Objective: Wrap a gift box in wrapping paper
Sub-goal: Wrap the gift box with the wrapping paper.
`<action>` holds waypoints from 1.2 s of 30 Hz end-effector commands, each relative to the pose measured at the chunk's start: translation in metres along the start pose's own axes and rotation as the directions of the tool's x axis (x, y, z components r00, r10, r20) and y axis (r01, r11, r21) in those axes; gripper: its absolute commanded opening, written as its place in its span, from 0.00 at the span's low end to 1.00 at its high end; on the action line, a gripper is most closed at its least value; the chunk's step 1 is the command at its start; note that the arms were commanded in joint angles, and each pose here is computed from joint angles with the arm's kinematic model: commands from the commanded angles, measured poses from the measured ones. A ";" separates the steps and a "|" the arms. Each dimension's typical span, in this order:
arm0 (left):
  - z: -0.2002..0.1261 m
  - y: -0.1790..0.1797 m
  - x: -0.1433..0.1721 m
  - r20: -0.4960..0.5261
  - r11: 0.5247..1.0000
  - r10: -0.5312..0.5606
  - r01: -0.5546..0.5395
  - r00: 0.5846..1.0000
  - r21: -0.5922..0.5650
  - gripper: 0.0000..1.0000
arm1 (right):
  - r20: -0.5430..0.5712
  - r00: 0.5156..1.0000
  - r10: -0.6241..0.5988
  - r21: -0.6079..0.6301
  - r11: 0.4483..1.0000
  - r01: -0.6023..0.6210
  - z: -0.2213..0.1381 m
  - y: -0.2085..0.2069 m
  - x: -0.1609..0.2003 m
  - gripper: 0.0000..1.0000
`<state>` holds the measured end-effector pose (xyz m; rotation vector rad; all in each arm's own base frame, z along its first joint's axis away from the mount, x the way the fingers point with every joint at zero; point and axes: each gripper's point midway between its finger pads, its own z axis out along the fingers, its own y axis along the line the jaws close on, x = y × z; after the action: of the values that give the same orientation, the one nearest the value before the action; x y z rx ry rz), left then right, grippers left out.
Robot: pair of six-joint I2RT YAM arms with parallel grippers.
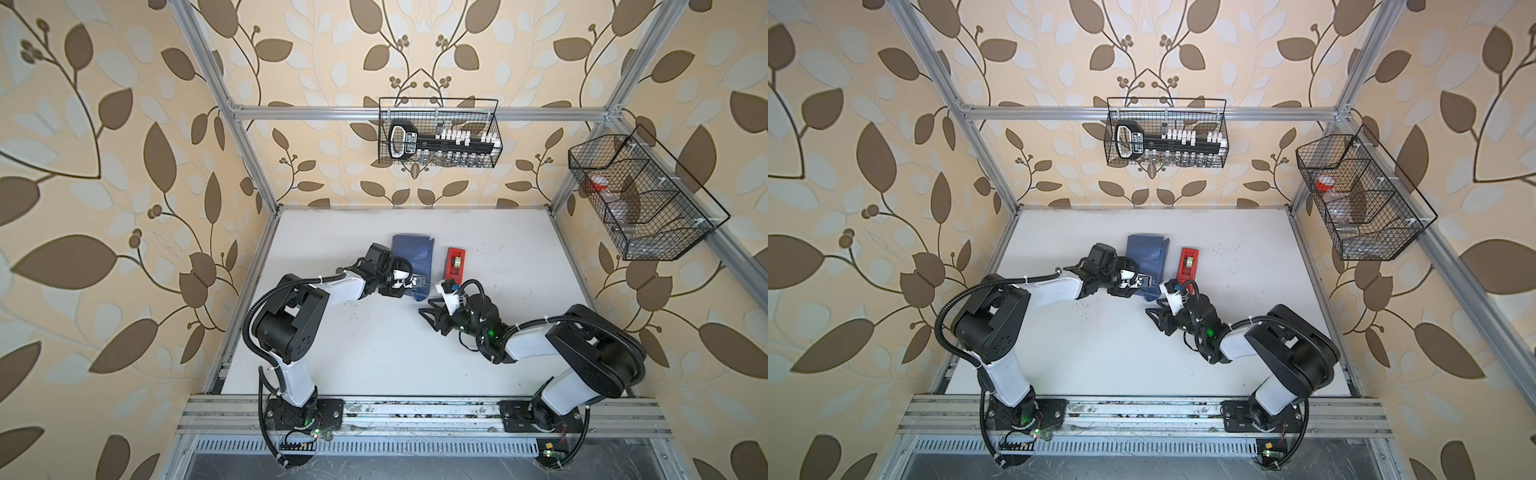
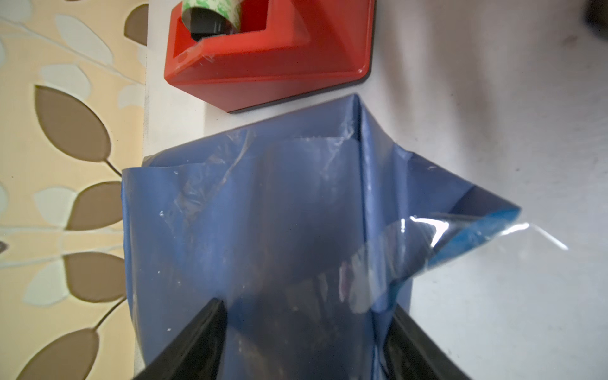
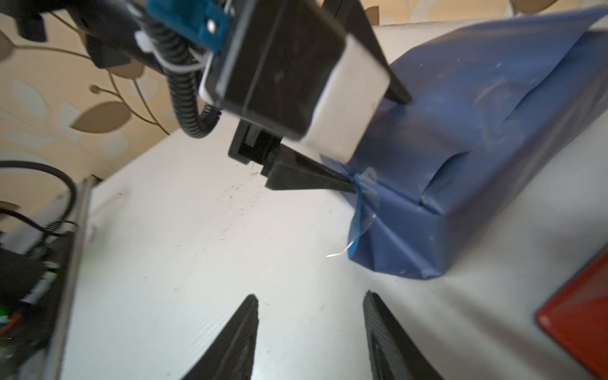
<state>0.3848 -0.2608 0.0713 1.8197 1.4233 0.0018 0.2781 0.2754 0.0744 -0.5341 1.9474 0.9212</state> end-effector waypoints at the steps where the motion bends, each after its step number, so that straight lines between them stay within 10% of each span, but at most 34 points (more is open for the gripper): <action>1: 0.009 -0.084 0.018 -0.073 0.950 -0.122 0.138 0.990 0.281 0.74 | 0.023 0.964 0.264 -0.178 0.950 -0.256 0.007 0.020 -0.004 0.56; 6: 0.007 -0.086 0.016 -0.072 0.945 -0.141 0.156 0.987 0.287 0.73 | 0.034 0.826 0.562 -0.238 0.808 -0.540 0.032 0.003 0.000 0.57; 17: 0.007 -0.087 0.014 -0.070 0.949 -0.131 0.146 0.989 0.281 0.73 | 0.115 0.778 0.617 -0.167 0.784 -0.597 0.034 -0.019 -0.002 0.63; 36: 0.008 -0.090 0.013 -0.066 0.949 -0.129 0.142 0.990 0.280 0.73 | 0.130 0.650 0.748 -0.203 0.662 -0.721 0.055 -0.009 -0.010 0.45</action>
<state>0.3839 -0.2626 0.0719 1.7944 1.4468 -0.0223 0.3128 0.3096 0.0528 0.2779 1.9788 1.5233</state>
